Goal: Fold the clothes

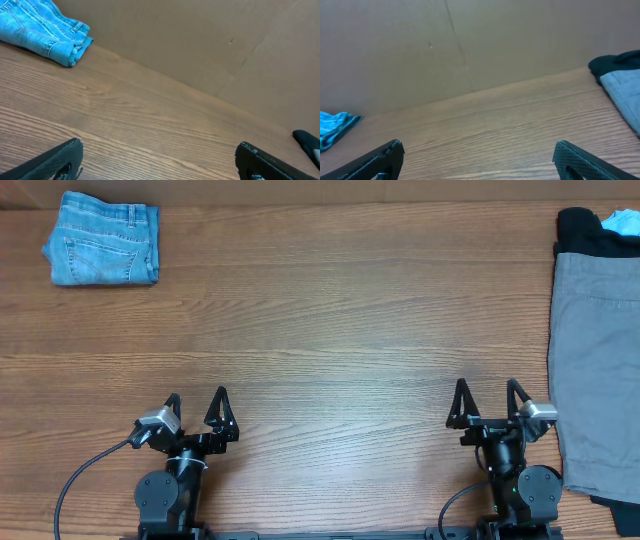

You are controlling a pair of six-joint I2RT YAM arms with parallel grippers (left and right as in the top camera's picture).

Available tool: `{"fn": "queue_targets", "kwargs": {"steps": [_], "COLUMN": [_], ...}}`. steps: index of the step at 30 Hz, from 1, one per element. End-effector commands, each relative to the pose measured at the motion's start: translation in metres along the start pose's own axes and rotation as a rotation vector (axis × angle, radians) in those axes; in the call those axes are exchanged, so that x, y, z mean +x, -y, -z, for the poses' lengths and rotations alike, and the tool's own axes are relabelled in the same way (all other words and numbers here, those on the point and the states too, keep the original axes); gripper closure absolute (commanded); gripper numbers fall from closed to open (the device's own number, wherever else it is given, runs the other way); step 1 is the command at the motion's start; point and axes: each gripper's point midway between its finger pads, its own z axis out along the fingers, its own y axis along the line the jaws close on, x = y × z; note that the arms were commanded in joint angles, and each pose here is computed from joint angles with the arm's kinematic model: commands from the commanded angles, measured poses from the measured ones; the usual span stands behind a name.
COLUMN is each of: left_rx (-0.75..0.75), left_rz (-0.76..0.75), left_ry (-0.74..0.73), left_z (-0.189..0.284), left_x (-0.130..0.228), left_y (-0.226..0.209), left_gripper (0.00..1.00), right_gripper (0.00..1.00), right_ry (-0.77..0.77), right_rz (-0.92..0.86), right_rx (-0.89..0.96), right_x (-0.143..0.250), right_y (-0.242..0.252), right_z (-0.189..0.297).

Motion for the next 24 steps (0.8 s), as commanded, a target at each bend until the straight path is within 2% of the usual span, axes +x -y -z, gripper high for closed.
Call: {"fn": "queue_targets", "kwargs": {"steps": [1,7,14,24], "left_rx": [0.022,0.022,0.022,0.022], "left_rz": [0.008,0.008,0.008,0.008], "left_ry": [-0.005,-0.005,-0.005,-0.005], "left_z": [0.0,0.0,0.0,0.0], "left_x": [0.002,0.002,0.002,0.002], "left_y": [0.004,0.004,0.004,0.004], "left_gripper": [0.0,0.0,0.0,0.0], "right_gripper": [0.0,0.0,0.0,0.0], "right_ry": [-0.055,-0.025,0.147,0.33], "right_rz": [-0.101,-0.216,-0.181,-0.031], "right_rx": [-0.117,-0.172,-0.265,-0.107], "right_x": [0.012,0.0,-0.043,-0.099], "right_y": [-0.019,-0.03,-0.047,-0.031], "right_z": [0.001,0.003,0.01,0.014]}}
